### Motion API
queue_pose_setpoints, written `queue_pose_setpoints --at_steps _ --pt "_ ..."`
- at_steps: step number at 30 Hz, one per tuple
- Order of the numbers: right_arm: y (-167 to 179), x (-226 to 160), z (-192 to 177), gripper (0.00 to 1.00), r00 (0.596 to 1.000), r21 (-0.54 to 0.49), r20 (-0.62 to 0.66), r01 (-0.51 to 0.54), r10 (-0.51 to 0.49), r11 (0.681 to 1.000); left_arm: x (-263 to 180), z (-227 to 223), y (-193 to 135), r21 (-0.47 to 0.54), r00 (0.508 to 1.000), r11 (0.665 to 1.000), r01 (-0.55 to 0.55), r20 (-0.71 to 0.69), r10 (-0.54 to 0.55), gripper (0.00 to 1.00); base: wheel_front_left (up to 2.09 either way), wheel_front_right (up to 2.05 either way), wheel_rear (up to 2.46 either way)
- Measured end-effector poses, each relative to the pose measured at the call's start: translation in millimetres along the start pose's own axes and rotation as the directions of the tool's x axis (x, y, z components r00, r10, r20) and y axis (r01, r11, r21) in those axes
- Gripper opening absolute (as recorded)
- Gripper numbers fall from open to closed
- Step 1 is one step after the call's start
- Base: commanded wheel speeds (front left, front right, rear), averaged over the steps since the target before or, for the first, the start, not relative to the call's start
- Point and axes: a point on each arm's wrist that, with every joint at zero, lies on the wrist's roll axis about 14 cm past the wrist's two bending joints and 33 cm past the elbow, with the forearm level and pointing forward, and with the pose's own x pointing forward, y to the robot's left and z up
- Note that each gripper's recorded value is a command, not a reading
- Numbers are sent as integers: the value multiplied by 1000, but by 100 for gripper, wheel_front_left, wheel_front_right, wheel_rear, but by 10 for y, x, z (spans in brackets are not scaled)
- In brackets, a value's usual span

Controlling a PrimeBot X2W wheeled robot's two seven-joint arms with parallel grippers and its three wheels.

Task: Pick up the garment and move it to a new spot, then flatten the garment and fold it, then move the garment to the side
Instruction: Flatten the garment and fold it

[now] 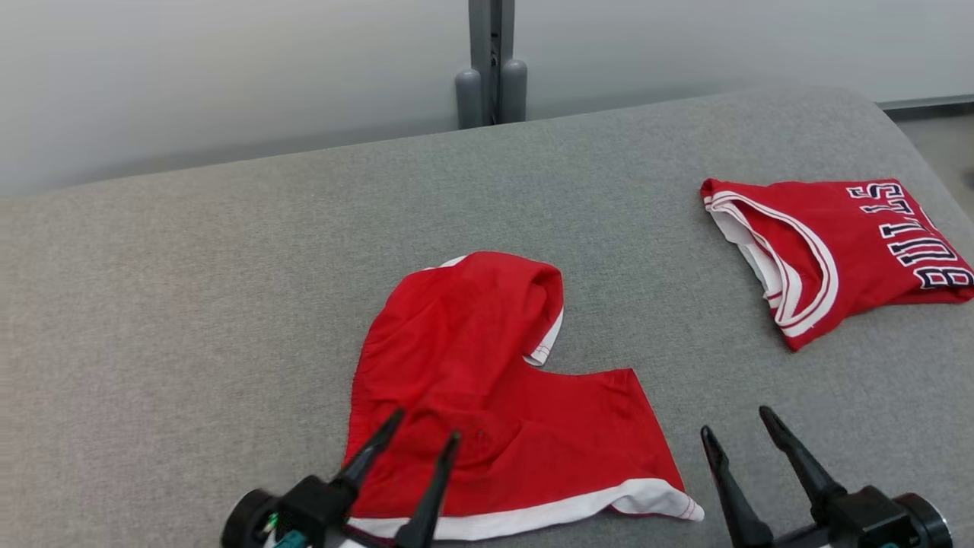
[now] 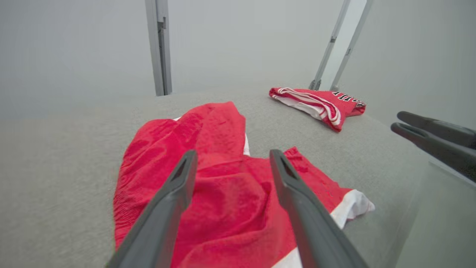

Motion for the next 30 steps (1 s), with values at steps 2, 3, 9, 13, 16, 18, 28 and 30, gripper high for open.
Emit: queue_pose_setpoints --at_steps 2,3,9,13,16,18,28,30 --pt "108 -43 -16 100 999 -6 -8 -53 53 999 -178 -15 229 18 994 994 -106 -3 106 100 0 0 0" --pt "150 -69 -20 100 997 -9 -11 -77 77 997 -273 -27 310 21 990 989 -144 -7 144 100 0 0 0" --pt "58 -88 366 100 992 -35 111 -60 63 998 -758 214 743 55 921 922 -383 95 377 100 0 0 0" --pt "-79 -182 481 100 988 -29 156 15 -10 999 -1124 201 925 44 861 863 -503 112 496 100 0 0 0" --pt "-98 -220 488 100 987 -28 161 28 -23 999 -1313 213 1011 30 830 835 -550 129 542 100 0 0 0" --pt "-88 -241 480 100 987 -29 160 28 -23 999 -1431 205 1053 32 816 821 -570 134 562 100 0 0 0" --pt "-99 -259 490 100 986 -28 167 33 -28 999 -1723 238 1177 21 769 778 -628 173 616 100 0 0 0" --pt "-113 -271 456 100 987 -24 157 40 -36 999 -1752 232 1195 19 765 774 -633 175 620 100 0 0 0"
